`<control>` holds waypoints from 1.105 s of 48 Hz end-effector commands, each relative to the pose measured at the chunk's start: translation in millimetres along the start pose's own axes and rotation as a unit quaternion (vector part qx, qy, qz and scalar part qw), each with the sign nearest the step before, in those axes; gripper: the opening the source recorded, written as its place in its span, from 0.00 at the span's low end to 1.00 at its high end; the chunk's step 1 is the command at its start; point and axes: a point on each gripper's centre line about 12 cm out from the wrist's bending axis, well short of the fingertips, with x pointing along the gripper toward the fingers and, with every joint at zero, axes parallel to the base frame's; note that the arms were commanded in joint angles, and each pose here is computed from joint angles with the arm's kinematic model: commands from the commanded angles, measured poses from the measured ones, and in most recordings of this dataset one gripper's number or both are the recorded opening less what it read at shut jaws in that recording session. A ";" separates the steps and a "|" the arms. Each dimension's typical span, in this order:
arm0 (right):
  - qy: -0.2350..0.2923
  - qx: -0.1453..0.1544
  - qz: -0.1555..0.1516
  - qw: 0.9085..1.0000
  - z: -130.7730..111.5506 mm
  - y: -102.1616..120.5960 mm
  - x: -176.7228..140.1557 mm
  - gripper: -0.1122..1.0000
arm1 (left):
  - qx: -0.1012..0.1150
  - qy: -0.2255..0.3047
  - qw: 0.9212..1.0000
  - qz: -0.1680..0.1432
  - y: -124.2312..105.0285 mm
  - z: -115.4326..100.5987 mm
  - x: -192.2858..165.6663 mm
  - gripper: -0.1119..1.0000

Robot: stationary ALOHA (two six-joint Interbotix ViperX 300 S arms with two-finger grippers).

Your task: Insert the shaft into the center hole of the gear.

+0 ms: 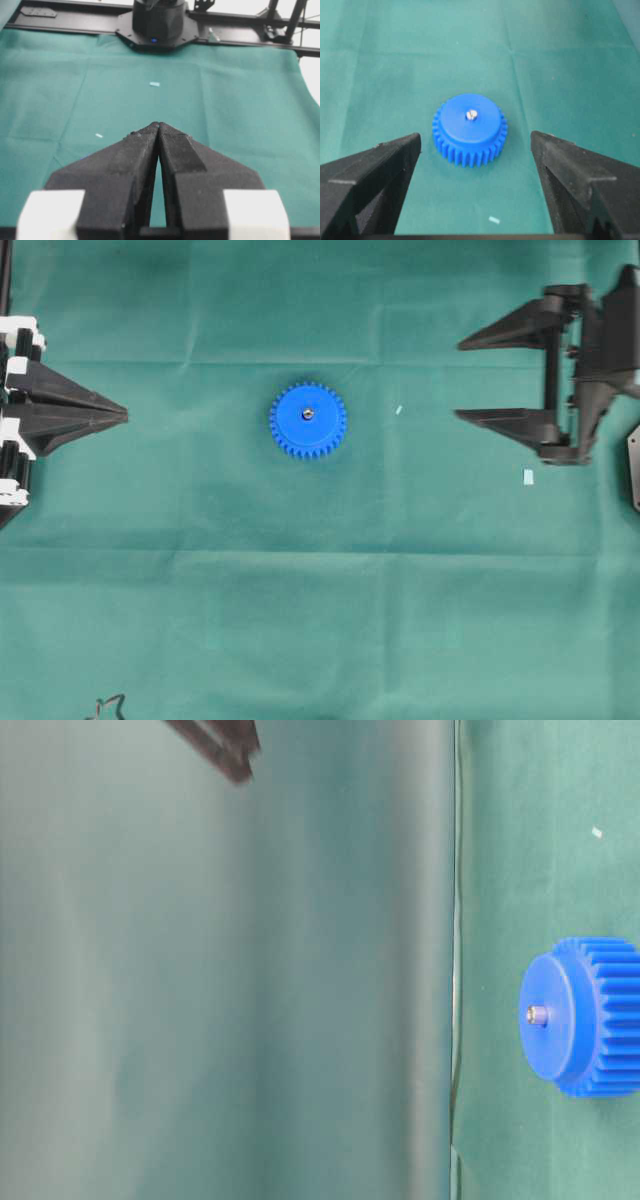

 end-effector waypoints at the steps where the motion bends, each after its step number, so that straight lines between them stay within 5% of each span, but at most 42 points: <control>1: -0.015 0.002 0.001 1.000 -2.0 -0.2 -12.1 0.94 | 0.002 -0.015 1.000 -0.001 -0.8 12.4 1.4 0.10; 35: -0.002 0.015 0.005 1.000 -18.2 0.7 -18.6 0.94 | 0.001 -0.011 1.000 -0.002 -1.0 10.6 1.6 0.10; 53: -0.023 0.008 0.092 0.995 -14.2 42.0 -25.4 0.93 | 0.001 -0.010 1.000 -0.001 -0.7 10.0 2.1 0.10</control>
